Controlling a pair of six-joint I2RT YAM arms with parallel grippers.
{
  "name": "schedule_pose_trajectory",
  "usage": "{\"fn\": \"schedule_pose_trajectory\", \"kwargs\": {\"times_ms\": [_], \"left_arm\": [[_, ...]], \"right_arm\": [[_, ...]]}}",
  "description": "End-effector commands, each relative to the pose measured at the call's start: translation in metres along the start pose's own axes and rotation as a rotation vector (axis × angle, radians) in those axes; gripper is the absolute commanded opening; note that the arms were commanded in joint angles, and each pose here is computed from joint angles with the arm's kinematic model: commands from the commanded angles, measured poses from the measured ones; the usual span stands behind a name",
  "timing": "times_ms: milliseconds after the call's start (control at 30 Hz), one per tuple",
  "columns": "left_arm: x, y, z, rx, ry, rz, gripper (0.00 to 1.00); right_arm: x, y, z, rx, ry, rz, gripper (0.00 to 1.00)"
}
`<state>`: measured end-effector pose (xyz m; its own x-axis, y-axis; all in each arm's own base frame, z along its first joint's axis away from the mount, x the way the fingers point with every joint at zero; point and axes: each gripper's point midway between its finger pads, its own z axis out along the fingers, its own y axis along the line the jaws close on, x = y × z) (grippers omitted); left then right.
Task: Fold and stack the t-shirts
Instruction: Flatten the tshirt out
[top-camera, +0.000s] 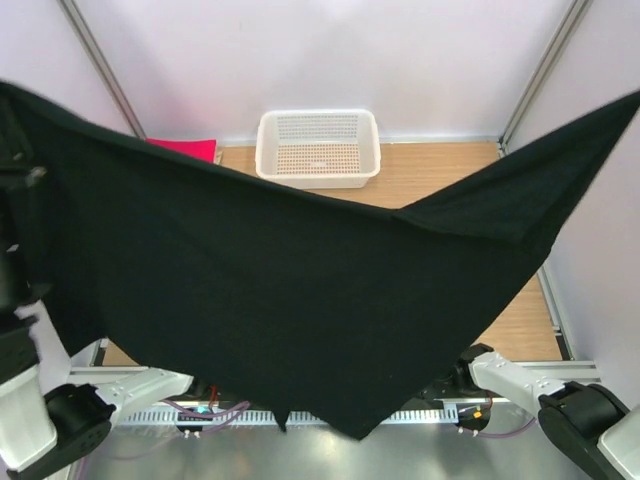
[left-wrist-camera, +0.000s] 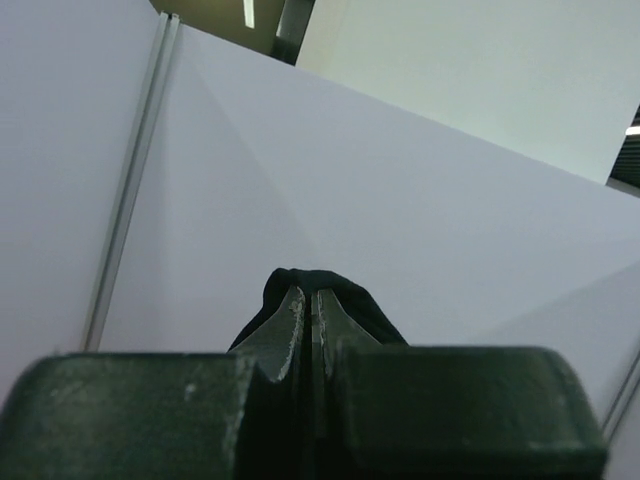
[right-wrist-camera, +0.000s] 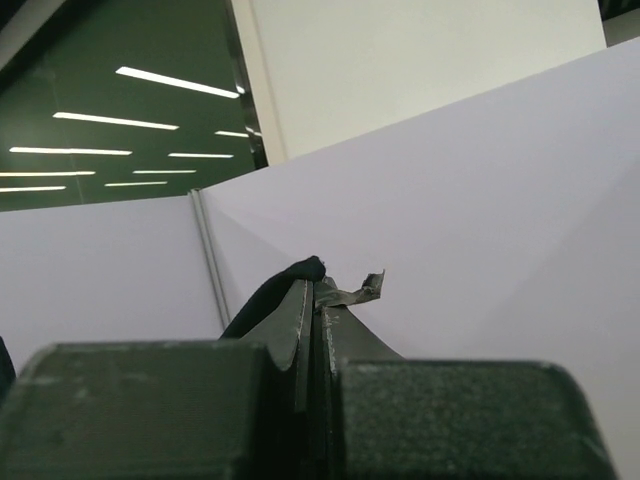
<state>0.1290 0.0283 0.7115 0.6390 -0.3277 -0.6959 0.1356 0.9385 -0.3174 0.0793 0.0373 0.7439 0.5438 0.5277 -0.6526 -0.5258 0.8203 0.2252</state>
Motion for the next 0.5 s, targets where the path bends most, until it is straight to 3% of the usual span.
{"fn": "schedule_pose_trajectory", "kwargs": {"times_ms": [0,200,467], "left_arm": [[0.025,-0.013,0.035,-0.057,-0.027,0.079,0.01],[0.025,-0.021,0.050,-0.066,-0.052,0.108,0.01],[0.005,-0.009,0.032,-0.061,-0.074,0.053,0.00]], "right_arm": [[0.021,-0.024,0.033,0.081,-0.026,-0.090,0.01],[0.029,-0.034,0.043,0.109,-0.029,-0.158,0.01],[-0.006,-0.026,0.023,0.102,-0.078,-0.169,0.01]]}}
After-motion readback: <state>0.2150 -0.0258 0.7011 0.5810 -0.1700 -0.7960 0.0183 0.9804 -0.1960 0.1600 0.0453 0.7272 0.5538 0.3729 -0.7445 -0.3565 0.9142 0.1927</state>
